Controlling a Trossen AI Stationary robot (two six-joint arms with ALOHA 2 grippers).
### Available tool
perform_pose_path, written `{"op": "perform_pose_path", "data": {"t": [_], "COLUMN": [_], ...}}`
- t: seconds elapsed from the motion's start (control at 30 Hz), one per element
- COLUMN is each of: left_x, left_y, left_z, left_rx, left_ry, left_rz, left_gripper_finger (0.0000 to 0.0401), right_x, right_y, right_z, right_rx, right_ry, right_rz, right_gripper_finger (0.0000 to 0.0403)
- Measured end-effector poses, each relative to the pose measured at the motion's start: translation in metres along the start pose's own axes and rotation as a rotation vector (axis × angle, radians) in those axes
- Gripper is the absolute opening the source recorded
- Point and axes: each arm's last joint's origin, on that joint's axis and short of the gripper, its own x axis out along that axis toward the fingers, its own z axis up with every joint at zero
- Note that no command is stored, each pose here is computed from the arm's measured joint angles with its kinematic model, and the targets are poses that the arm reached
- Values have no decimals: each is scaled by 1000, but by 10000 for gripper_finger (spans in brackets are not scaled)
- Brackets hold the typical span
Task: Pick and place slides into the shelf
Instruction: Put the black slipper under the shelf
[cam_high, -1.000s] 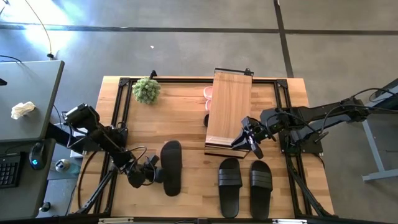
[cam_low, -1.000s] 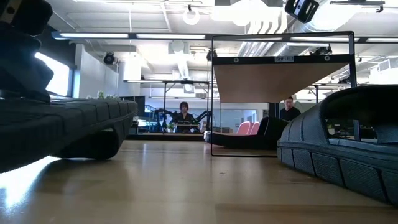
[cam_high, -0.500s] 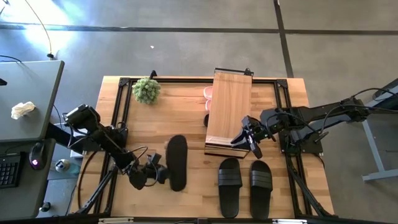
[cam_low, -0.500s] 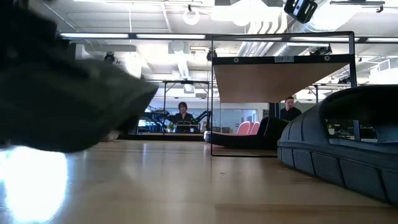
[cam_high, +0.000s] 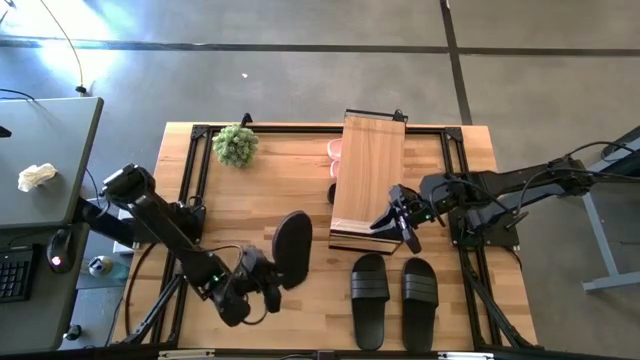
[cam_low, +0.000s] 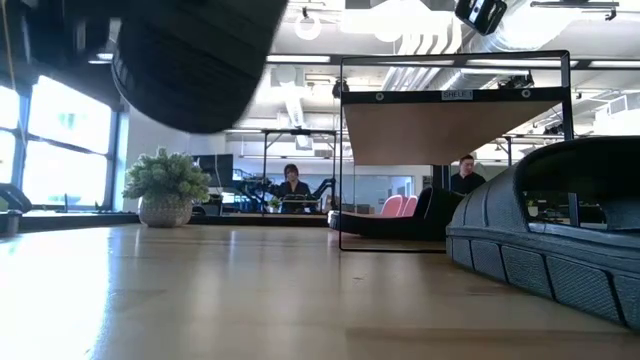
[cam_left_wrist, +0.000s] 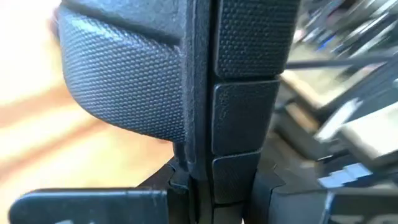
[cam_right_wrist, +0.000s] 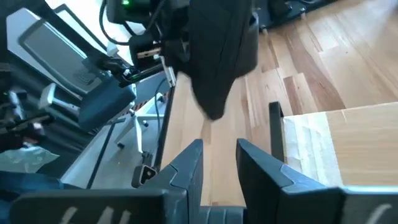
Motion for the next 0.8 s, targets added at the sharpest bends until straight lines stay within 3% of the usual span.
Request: {"op": "perform_pose_path", "data": {"t": [0.23, 0.4, 0.5, 0.7, 0.8], "left_x": [-38, -53, -41, -5, 8], "left_y": [-27, -24, -22, -5, 6], "left_z": [81, 127, 131, 124, 117], "left_rx": [317, 473, 595, 672, 706], "left_ry": [99, 267, 412, 653, 694], "left_rz": [287, 473, 477, 574, 634], "left_gripper_finger": [65, 65, 65, 65, 65], "right_x": [-3, -4, -5, -5, -5], "right_y": [2, 3, 3, 3, 3], "right_z": [1, 2, 2, 2, 2], "right_rx": [-4, -5, -5, -4, -2], "right_ry": [-6, -8, -9, -10, -10], "right_rz": [39, 49, 50, 52, 52], "right_gripper_finger": [87, 87, 87, 87, 87]}}
